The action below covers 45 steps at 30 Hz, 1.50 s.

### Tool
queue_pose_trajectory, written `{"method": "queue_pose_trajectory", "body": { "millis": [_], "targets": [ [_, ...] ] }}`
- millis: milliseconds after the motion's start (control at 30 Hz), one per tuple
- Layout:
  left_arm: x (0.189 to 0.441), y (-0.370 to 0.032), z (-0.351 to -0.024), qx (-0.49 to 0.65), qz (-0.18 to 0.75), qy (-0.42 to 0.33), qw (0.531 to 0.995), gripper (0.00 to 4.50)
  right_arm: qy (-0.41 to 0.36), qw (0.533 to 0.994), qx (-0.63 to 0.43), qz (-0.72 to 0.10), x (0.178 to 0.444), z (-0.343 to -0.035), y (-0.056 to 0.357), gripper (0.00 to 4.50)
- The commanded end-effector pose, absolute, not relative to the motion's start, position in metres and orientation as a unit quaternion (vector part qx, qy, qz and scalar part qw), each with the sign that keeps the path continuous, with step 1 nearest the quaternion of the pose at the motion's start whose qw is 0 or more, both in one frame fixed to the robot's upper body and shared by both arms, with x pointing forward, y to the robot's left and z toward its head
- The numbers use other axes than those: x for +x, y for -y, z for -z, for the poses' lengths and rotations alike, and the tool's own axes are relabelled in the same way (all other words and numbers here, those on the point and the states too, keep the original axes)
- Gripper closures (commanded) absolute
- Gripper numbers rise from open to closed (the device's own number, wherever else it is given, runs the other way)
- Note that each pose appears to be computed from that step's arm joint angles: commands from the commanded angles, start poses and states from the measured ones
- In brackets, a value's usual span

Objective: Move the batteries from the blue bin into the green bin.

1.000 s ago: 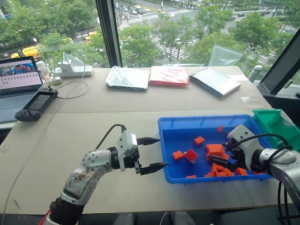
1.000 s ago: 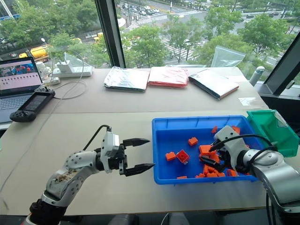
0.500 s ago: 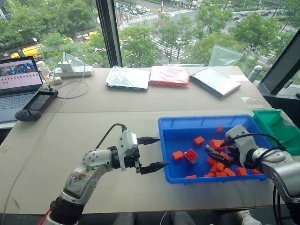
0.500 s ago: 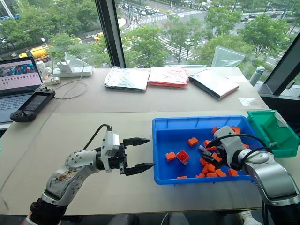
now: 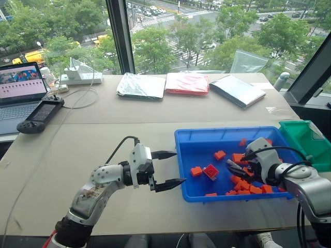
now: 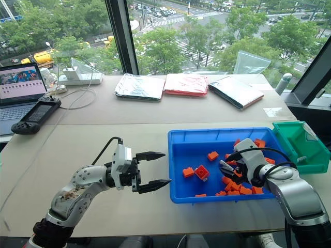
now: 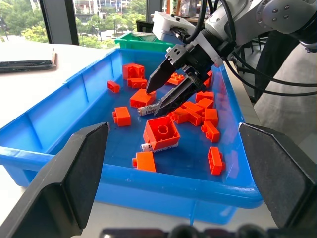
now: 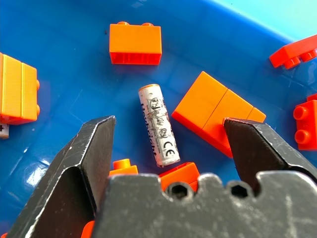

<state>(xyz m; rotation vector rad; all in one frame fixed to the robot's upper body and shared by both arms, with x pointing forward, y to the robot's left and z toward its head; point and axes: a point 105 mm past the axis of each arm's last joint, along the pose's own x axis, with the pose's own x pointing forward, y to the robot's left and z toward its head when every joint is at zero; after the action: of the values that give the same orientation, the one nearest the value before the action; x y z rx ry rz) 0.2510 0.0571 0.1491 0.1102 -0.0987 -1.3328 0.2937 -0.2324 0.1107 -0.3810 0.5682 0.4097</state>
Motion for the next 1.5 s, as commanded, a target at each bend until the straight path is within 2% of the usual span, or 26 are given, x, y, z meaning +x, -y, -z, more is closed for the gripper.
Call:
{"method": "queue_pose_trajectory", "body": {
  "millis": [33,233,333,633,667,1167,1300,1433,1467,1500],
  "targets": [
    [0.252,-0.057,-0.153,0.06,0.614,0.057,0.785,0.0,-0.262,0.923,-0.193,-0.206,0.296,-0.117,0.228,0.52],
    [0.252,-0.057,-0.153,0.06,0.613,0.056,0.786,0.0,-0.288,0.915,-0.193,-0.206,0.299,-0.102,0.227,0.52],
    [0.252,-0.057,-0.153,0.061,0.612,0.055,0.787,0.0,-0.296,0.911,-0.197,-0.207,0.3,-0.097,0.228,1.18],
    [0.253,-0.058,-0.153,0.061,0.609,0.055,0.789,0.0,-0.293,0.91,-0.203,-0.212,0.301,-0.096,0.226,4.3],
    [0.253,-0.058,-0.153,0.061,0.609,0.056,0.789,0.0,-0.292,0.91,-0.203,-0.213,0.301,-0.096,0.225,4.47],
    [0.252,-0.056,-0.154,0.061,0.612,0.055,0.787,0.0,-0.269,0.92,-0.208,-0.197,0.301,-0.113,0.231,4.47],
    [0.251,-0.055,-0.154,0.06,0.613,0.056,0.786,0.0,-0.246,0.931,-0.191,-0.191,0.304,-0.124,0.231,3.37],
    [0.251,-0.055,-0.154,0.059,0.613,0.054,0.786,0.0,-0.251,0.936,-0.165,-0.185,0.301,-0.128,0.228,1.95],
    [0.251,-0.056,-0.153,0.059,0.613,0.054,0.786,0.0,-0.252,0.936,-0.154,-0.191,0.3,-0.129,0.225,1.71],
    [0.251,-0.056,-0.154,0.059,0.612,0.054,0.786,0.0,-0.255,0.935,-0.146,-0.197,0.299,-0.129,0.221,1.71]
  ]
}}
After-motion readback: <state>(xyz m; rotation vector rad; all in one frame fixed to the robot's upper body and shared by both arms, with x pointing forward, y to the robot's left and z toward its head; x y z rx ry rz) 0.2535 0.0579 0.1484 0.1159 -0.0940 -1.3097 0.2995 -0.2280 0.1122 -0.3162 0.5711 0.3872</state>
